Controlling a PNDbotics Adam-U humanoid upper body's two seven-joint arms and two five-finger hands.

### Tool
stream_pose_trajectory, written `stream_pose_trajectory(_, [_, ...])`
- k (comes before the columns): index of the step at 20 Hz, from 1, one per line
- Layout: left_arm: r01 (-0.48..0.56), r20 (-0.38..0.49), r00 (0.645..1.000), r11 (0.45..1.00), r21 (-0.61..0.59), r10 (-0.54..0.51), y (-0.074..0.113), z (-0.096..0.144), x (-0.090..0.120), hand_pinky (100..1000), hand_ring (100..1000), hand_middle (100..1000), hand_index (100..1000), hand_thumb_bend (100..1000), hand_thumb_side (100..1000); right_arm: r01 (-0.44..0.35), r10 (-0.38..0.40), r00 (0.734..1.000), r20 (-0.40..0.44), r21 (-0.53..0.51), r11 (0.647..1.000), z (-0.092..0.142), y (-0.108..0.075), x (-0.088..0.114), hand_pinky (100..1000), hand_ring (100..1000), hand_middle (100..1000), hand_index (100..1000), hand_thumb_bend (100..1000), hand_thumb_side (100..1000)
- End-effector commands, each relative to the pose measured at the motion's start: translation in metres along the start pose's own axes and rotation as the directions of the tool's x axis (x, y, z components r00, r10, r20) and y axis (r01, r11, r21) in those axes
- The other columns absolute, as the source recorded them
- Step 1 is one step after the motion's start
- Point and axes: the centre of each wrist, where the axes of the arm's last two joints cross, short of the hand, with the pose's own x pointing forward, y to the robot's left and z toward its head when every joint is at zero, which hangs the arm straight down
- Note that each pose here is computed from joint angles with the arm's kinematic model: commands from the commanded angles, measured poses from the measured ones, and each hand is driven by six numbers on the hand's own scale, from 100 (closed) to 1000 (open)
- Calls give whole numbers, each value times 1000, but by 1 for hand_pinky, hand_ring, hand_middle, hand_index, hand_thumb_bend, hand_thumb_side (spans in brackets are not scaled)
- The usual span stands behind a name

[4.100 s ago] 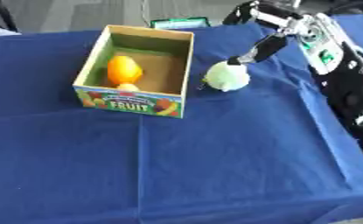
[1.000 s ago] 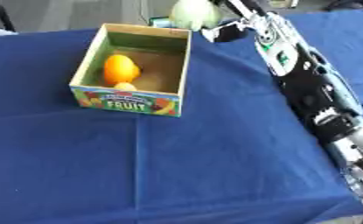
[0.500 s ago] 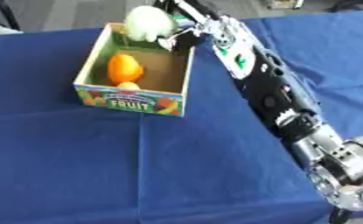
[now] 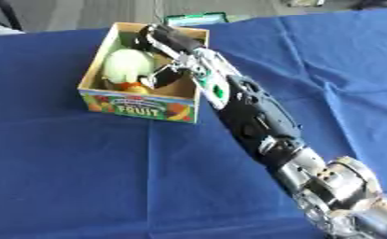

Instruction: Pick up objects on the table and place them in the box.

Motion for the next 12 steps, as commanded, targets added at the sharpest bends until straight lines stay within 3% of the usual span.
stream_pose_trajectory(1, [-2, 24, 1000, 1000, -7, 2, 0, -3, 6, 737, 533, 592, 669, 100, 658, -32, 32, 999, -4, 2, 999, -4, -3, 2, 700, 598, 445, 510, 105, 100])
stream_pose_trajectory(2, [-2, 24, 1000, 1000, -7, 2, 0, -3, 6, 738, 534, 592, 669, 100, 658, -35, 35, 999, -10, 10, 999, -3, -1, 1, 707, 615, 485, 548, 196, 100])
stream_pose_trajectory(5, [-2, 23, 1000, 1000, -7, 2, 0, -2, 6, 738, 534, 592, 669, 100, 658, -45, 46, 999, -19, 42, 998, -1, 3, -2, 730, 678, 601, 684, 463, 284])
stream_pose_trajectory(8, [-2, 22, 1000, 1000, -6, 2, 1, -2, 5, 738, 535, 592, 669, 100, 658, -52, 53, 998, -20, 61, 997, 1, 3, -4, 747, 725, 688, 772, 515, 420])
stream_pose_trajectory(12, [0, 20, 1000, 1000, -4, 1, 1, -2, 5, 738, 535, 592, 669, 100, 658, -47, 50, 998, -35, 68, 997, 4, -1, -8, 767, 764, 763, 840, 553, 487])
